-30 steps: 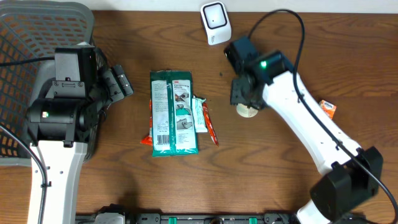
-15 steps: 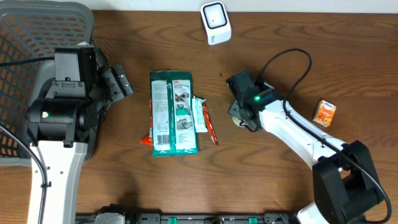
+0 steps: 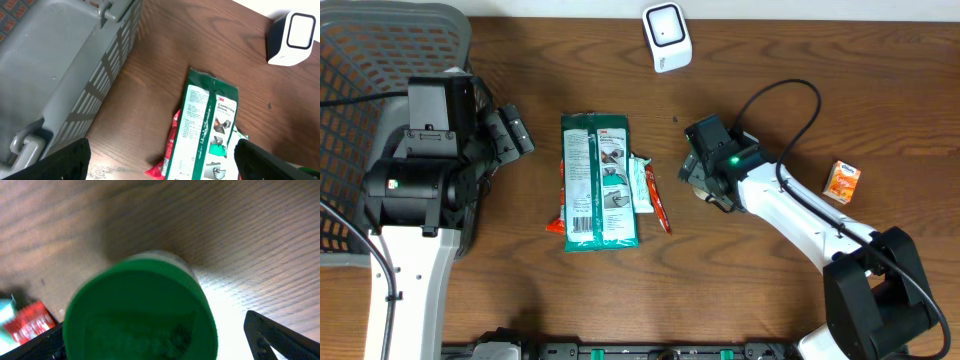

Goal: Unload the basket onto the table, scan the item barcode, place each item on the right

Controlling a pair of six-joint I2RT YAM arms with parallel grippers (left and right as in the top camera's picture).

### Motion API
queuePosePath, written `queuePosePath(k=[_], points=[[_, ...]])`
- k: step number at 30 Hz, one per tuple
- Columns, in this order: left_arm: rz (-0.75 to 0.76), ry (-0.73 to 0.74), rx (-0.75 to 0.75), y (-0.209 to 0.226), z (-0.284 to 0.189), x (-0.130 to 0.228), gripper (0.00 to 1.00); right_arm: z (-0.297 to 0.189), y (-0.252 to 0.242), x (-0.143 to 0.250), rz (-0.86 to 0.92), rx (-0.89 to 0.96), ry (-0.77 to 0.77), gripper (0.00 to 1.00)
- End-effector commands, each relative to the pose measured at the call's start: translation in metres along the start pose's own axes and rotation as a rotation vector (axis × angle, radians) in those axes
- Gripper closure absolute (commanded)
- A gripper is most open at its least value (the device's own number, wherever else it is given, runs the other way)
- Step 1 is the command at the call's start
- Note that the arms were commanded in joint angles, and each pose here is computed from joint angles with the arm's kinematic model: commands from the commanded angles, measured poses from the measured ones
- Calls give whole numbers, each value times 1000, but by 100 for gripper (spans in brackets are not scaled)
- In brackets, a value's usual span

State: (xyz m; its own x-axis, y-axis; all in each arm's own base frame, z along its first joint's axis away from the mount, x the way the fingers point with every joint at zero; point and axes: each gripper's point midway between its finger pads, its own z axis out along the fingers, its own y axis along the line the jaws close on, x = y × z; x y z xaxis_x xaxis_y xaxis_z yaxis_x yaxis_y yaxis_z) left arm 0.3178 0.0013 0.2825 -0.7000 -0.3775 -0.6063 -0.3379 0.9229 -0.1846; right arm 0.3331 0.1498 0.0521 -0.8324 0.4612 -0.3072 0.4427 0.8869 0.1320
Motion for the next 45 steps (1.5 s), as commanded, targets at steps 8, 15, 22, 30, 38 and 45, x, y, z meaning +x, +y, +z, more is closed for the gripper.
queuePosePath(k=[8, 15, 22, 30, 38, 45], points=[[10, -9, -8, 2, -2, -3, 9, -81, 16, -40, -329, -46, 35, 1], [10, -9, -8, 2, -2, -3, 9, -84, 20, -51, -316, -88, 28, 2], [10, -9, -8, 2, -2, -3, 8, -67, 14, -45, -207, -55, 35, 22], [10, -9, -8, 2, -2, -3, 9, -35, 14, -30, -212, -42, 107, 16], [10, -9, -8, 2, -2, -3, 9, -4, 14, -17, -218, -5, 178, 20], [10, -9, -8, 2, -2, -3, 9, 8, 11, -6, -227, 17, 227, 27]])
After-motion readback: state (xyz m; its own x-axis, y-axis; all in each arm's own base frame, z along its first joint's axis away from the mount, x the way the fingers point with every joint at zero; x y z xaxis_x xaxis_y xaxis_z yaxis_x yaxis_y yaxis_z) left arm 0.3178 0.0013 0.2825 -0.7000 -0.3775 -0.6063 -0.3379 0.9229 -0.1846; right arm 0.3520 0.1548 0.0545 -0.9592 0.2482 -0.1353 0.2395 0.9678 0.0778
